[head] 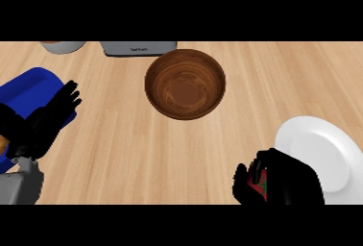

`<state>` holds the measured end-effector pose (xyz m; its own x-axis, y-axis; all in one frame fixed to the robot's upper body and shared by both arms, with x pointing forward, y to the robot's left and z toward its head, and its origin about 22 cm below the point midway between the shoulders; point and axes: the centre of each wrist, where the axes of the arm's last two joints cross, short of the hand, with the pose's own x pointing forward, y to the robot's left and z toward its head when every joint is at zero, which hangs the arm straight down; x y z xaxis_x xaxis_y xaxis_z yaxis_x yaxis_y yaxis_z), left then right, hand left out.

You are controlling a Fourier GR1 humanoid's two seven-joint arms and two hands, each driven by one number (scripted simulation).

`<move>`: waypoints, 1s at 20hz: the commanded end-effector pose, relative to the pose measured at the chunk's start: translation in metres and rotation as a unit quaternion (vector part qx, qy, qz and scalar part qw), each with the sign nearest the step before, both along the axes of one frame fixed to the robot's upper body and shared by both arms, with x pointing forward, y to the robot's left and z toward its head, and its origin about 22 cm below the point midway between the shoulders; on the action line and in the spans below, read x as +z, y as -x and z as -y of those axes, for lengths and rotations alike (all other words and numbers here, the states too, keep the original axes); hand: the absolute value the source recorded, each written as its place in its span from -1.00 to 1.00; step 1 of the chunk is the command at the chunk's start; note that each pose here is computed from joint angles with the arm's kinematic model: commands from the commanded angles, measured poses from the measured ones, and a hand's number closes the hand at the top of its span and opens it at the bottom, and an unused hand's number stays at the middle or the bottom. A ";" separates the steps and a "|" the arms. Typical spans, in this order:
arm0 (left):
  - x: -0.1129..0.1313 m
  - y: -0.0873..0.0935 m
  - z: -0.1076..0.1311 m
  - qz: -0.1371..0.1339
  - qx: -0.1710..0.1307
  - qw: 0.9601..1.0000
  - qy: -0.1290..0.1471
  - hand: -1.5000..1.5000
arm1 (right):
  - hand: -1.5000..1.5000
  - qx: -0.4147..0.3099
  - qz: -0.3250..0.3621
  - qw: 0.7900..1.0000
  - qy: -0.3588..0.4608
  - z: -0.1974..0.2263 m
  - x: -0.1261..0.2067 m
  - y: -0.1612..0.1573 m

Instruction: Pick the tomato from the plate and place it in the bowl

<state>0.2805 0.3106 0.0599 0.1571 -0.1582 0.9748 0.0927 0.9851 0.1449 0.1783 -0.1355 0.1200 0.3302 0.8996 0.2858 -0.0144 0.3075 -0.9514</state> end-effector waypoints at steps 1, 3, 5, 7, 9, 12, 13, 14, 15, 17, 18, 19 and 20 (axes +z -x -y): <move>0.004 -0.003 0.003 -0.001 -0.007 1.000 0.002 0.00 | 1.00 -0.032 0.011 0.999 0.027 -0.010 0.055 0.040; 0.002 -0.005 0.003 0.005 -0.003 1.000 -0.004 0.00 | 1.00 -0.031 0.019 0.998 0.045 -0.013 0.067 0.045; -0.013 0.001 0.008 -0.001 -0.013 1.000 -0.001 0.00 | 1.00 -0.022 0.024 0.998 0.061 -0.013 0.073 0.048; 0.007 -0.004 0.010 0.003 -0.024 1.000 -0.003 0.00 | 1.00 -0.014 0.046 0.997 0.060 -0.023 0.078 0.048; -0.005 -0.006 0.008 0.003 -0.015 1.000 -0.007 0.00 | 1.00 -0.005 0.065 0.997 0.031 -0.026 0.084 0.049; -0.002 -0.013 0.031 0.011 -0.019 1.000 0.001 0.00 | 1.00 0.004 0.079 0.997 -0.012 -0.029 0.090 0.035; 0.003 -0.015 0.019 0.006 -0.024 1.000 -0.003 0.00 | 1.00 0.000 0.088 0.996 -0.024 -0.035 0.091 0.024; 0.013 -0.022 0.012 0.009 -0.019 1.000 -0.008 0.00 | 1.00 -0.001 0.087 0.996 -0.028 -0.040 0.089 0.021; 0.012 -0.020 0.017 0.010 -0.024 1.000 -0.005 0.00 | 1.00 0.003 0.082 0.996 -0.032 -0.032 0.097 0.017; 0.002 -0.015 0.025 0.006 -0.035 0.999 -0.001 0.00 | 1.00 0.004 0.087 0.996 -0.034 -0.048 0.096 0.003; -0.005 -0.010 0.031 0.002 -0.036 0.999 0.007 0.00 | 1.00 -0.005 0.100 0.994 -0.045 -0.045 0.104 -0.006; -0.003 -0.014 0.032 0.010 -0.035 0.999 0.002 0.00 | 1.00 -0.003 0.105 0.994 -0.042 -0.050 0.108 -0.014; 0.000 -0.020 0.038 0.004 -0.038 0.999 -0.001 0.00 | 1.00 0.000 0.109 0.994 -0.032 -0.060 0.110 -0.019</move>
<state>0.2955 0.2838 0.0605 0.1349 -0.1691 0.9763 0.1526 0.9771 0.1481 0.1797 -0.0957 0.2153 0.0873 0.9156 0.3926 0.1824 0.3727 -0.9098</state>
